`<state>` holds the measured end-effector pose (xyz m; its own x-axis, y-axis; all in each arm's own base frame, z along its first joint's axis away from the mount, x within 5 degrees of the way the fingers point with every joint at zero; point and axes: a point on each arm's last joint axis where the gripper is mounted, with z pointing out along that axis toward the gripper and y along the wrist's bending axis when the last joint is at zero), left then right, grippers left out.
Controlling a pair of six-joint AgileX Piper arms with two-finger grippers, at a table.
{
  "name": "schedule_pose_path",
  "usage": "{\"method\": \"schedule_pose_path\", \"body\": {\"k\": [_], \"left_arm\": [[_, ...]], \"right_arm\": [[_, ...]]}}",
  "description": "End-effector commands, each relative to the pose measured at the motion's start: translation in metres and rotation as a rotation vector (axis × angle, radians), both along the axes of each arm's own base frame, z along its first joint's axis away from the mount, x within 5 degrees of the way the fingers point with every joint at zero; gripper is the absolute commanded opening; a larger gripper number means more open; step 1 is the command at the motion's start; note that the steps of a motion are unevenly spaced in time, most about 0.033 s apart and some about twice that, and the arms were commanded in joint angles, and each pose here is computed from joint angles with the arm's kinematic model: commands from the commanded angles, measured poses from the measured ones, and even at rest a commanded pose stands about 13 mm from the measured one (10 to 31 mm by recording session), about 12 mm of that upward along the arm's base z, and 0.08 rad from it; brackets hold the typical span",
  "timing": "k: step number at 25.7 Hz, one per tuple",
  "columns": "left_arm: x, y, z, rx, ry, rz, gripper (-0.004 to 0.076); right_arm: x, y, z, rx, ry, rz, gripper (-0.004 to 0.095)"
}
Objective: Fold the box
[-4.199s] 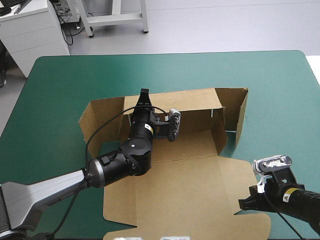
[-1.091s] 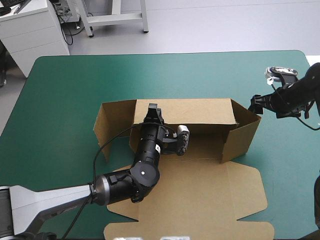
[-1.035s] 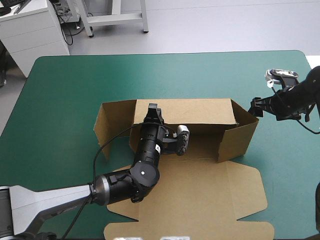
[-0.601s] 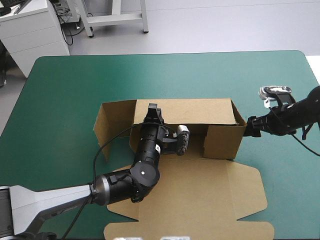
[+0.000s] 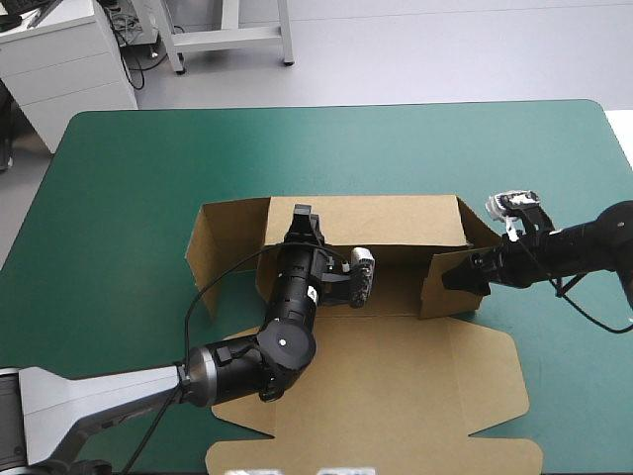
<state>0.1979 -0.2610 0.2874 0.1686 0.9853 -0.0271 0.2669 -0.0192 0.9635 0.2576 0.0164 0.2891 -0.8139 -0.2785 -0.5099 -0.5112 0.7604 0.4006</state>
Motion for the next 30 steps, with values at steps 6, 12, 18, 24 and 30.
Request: {"method": "schedule_pose_path", "body": {"k": [6, 12, 18, 24, 30], "left_arm": [[-0.002, 0.002, 0.017, -0.037, -0.048, -0.005, -0.0032], [-0.002, 0.002, 0.017, -0.037, -0.048, -0.005, -0.0032], [-0.002, 0.002, 0.017, -0.037, -0.048, -0.005, -0.0032], [-0.002, 0.002, 0.017, -0.038, -0.047, -0.006, -0.0032], [-0.002, 0.001, 0.017, -0.039, -0.043, -0.014, -0.0032]], "right_arm": [[-0.030, 0.021, 0.011, 0.008, -0.302, -0.095, 0.0784], [-0.044, 0.039, 0.004, -0.030, -0.392, -0.143, 0.0782], [-0.045, 0.058, -0.011, -0.055, -0.476, -0.186, 0.0782], [-0.043, 0.066, -0.008, -0.020, -0.506, -0.262, 0.0530], [-0.043, 0.066, -0.008, -0.043, -0.528, -0.239, -0.0010]]}}
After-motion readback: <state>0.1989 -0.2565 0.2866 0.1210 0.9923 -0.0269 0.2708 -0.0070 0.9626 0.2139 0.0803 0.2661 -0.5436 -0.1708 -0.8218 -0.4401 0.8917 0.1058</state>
